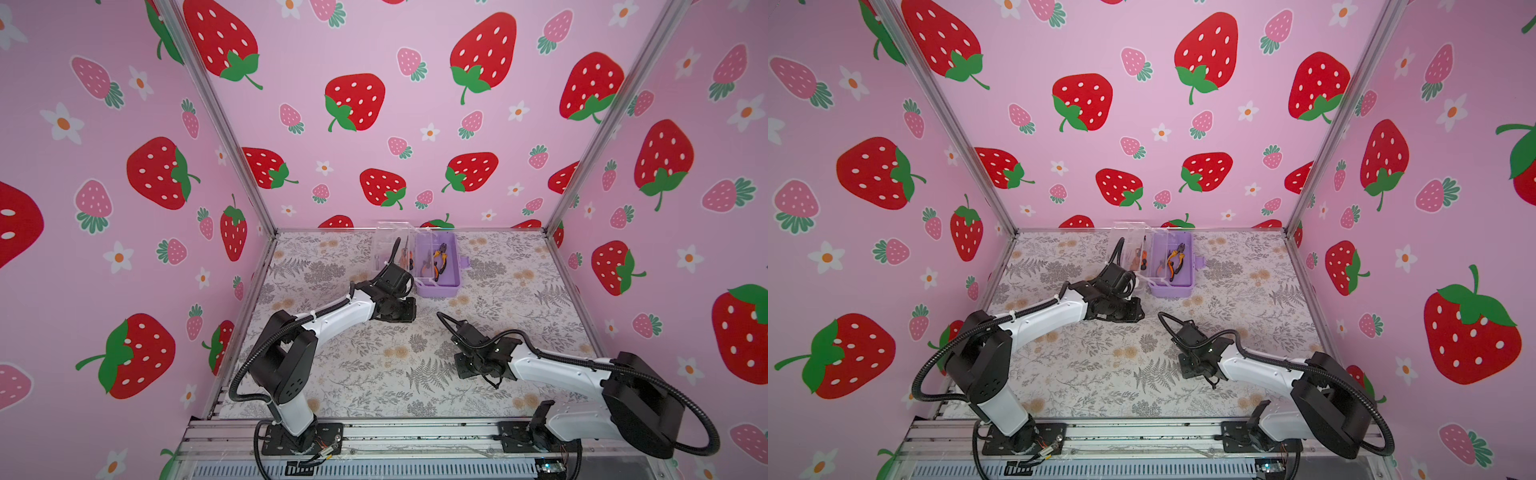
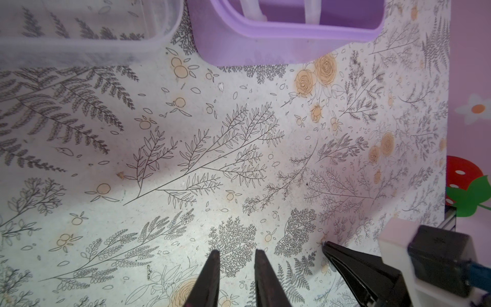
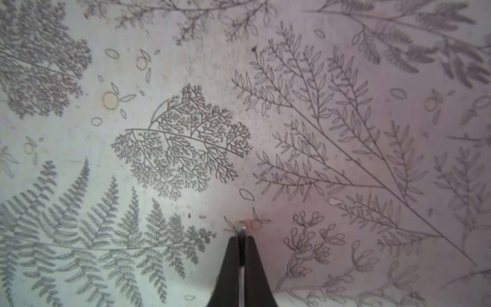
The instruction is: Pack the tool kit
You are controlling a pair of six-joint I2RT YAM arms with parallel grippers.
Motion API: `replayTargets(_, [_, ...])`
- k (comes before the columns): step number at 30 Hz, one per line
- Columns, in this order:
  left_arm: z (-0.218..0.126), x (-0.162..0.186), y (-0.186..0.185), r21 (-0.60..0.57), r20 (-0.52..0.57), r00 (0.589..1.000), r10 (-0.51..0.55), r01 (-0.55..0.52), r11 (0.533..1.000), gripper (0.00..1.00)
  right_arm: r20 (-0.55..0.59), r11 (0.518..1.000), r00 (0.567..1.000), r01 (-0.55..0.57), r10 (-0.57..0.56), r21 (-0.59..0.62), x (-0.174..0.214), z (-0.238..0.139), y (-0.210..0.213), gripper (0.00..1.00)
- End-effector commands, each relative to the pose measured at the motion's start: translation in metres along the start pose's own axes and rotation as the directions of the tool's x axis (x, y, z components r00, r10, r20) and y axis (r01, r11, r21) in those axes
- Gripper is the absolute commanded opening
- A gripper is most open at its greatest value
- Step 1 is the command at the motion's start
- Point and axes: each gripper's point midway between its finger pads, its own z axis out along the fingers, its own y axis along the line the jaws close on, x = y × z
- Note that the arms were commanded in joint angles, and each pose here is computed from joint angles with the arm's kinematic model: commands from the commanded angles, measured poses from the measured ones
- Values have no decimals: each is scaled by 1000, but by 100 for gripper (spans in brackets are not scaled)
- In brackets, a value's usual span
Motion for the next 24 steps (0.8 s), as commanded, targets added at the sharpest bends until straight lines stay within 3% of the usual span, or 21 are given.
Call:
replayTargets(1, [-2,1,1,4,-6,1000,-5,5,1000,27,-83,1000,997,10,-9,13,17,18,-7,0])
replayTargets(11, [-3,5,0,14,-12,1000,-7,7,1000,27,102,965,981,-138,163,-223,-78,4,23,0])
replayTargets(16, [4,23,-27,148,-11,999,48,-46,988,29,66,927,974,-185,218,-328,-90,12,29,0])
replayTargets(24, [31,59,-73,233,-57,984,168,-151,961,34,33,865,962,-230,273,-446,-99,17,42,0])
